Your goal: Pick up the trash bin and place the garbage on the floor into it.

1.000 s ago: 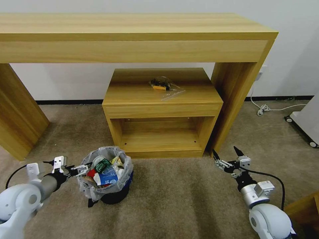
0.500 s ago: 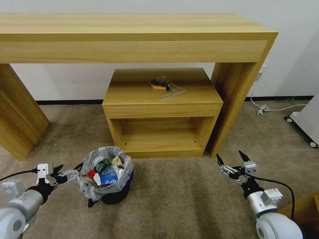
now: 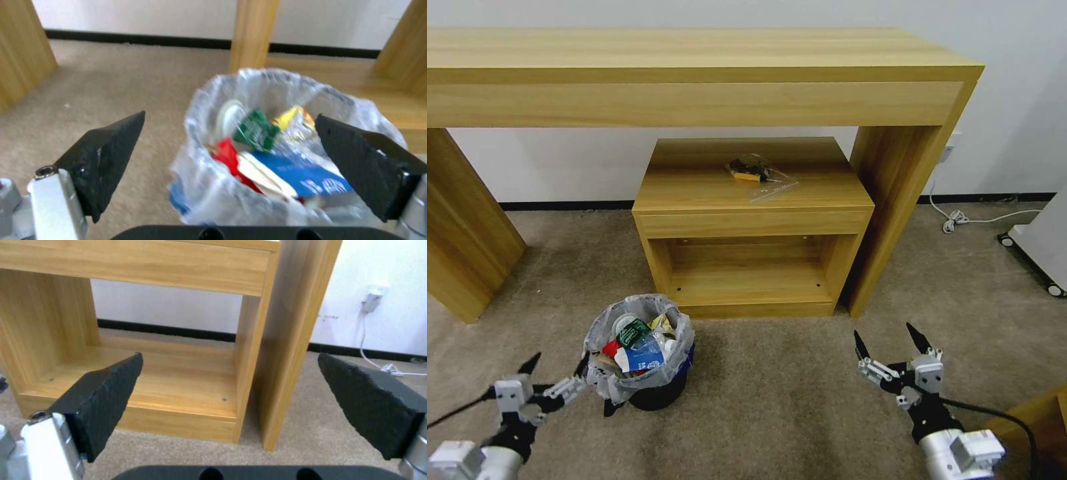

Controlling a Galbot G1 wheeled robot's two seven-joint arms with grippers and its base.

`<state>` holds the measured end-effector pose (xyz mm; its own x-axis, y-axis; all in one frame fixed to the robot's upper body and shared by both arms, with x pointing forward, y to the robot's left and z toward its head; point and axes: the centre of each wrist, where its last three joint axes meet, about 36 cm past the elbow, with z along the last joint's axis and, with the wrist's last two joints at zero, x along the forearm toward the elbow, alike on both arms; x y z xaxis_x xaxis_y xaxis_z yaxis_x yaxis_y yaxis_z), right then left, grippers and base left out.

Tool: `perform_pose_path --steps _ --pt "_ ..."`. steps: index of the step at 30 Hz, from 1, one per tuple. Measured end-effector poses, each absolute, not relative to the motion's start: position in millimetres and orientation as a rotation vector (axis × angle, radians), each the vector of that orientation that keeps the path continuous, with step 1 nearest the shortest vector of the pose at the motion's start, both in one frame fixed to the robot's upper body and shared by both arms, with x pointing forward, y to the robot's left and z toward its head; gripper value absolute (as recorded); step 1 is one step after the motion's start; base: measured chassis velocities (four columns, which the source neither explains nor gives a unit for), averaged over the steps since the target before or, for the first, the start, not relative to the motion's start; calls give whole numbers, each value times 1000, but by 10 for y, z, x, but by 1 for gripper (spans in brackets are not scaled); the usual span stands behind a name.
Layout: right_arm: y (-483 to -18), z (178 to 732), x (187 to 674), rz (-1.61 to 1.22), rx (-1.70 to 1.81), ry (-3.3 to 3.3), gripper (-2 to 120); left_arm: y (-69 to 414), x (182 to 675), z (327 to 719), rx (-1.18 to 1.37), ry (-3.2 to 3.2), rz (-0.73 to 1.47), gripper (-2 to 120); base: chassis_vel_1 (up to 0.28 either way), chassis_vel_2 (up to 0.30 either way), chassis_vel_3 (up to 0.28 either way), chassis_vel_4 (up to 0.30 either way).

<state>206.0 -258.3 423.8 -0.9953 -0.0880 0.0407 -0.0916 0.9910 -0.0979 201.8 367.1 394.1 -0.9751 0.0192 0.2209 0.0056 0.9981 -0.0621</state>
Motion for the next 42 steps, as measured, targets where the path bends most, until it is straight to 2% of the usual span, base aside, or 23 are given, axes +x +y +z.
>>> perform_pose_path --steps 5,9,16,42 --pt "-2520 4286 1958 148 109 -3106 100 3511 2001 3926 -30 -2918 131 100 0 0 0 0" --pt "-2439 4348 1734 135 71 -3101 100 3359 1964 4022 -35 -2932 82 100 0 0 0 0" --pt "-2578 4385 1653 212 29 -3117 100 3189 1968 4122 -31 -2946 85 100 0 0 0 0" --pt "-2605 4389 1672 224 19 -3120 100 3191 1977 4124 -26 -2942 87 100 0 0 0 0"
